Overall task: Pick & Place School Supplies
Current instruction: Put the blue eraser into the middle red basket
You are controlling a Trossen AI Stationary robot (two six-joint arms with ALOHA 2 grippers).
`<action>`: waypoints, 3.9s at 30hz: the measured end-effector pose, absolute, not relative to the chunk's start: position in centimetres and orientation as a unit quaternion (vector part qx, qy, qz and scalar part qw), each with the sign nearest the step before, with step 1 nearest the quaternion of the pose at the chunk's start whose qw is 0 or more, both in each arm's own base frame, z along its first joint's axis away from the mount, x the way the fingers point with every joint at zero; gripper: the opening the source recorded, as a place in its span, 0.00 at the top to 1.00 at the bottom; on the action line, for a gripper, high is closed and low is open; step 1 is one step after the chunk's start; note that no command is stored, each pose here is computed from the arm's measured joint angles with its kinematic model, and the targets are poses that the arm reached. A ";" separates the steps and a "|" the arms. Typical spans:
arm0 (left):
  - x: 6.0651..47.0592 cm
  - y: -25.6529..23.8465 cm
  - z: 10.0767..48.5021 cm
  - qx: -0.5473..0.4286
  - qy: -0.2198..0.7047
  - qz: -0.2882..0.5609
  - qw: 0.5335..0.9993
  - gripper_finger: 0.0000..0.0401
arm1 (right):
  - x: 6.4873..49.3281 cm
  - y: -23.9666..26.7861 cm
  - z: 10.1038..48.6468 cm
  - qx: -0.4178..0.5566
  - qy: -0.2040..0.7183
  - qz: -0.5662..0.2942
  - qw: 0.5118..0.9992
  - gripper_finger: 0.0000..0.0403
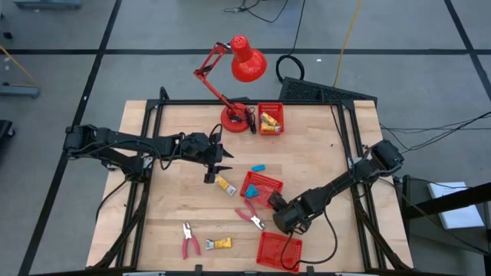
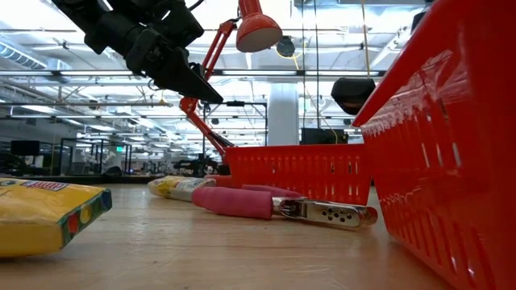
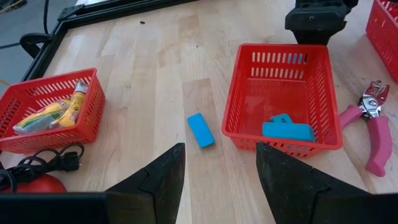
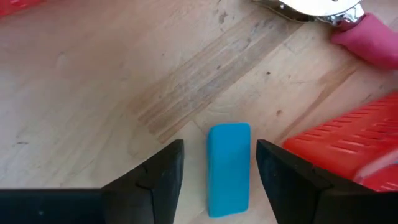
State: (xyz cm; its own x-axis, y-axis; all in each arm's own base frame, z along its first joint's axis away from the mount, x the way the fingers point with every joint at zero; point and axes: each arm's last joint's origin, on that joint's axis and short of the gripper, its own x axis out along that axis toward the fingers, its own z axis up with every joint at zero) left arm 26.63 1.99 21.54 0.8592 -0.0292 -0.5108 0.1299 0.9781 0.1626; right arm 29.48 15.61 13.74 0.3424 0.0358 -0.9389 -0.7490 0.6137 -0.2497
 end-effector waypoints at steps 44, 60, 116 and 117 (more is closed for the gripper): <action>26.6 2.0 21.5 0.097 0.262 -0.043 0.959 0.51 | 30.0 16.1 15.6 0.005 0.508 0.048 0.860 0.99; 26.6 2.0 21.6 0.099 0.261 -0.044 0.959 0.51 | 29.0 17.1 16.5 0.025 0.514 0.063 0.855 1.00; 26.7 2.0 21.7 0.103 0.254 -0.044 0.961 0.51 | 27.7 17.5 14.1 -0.032 0.556 -0.015 0.831 0.90; 26.7 2.0 21.7 0.103 0.251 -0.044 0.961 0.51 | 27.5 17.4 14.5 -0.038 0.554 -0.025 0.831 0.90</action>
State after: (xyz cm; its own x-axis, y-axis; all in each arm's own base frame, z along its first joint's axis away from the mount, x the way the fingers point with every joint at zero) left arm 26.73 1.98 21.73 0.8701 -0.0326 -0.4919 0.1360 0.9749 0.1761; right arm 27.48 17.36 14.50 0.3848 -0.0831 -0.9192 -0.0002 0.9959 -0.0901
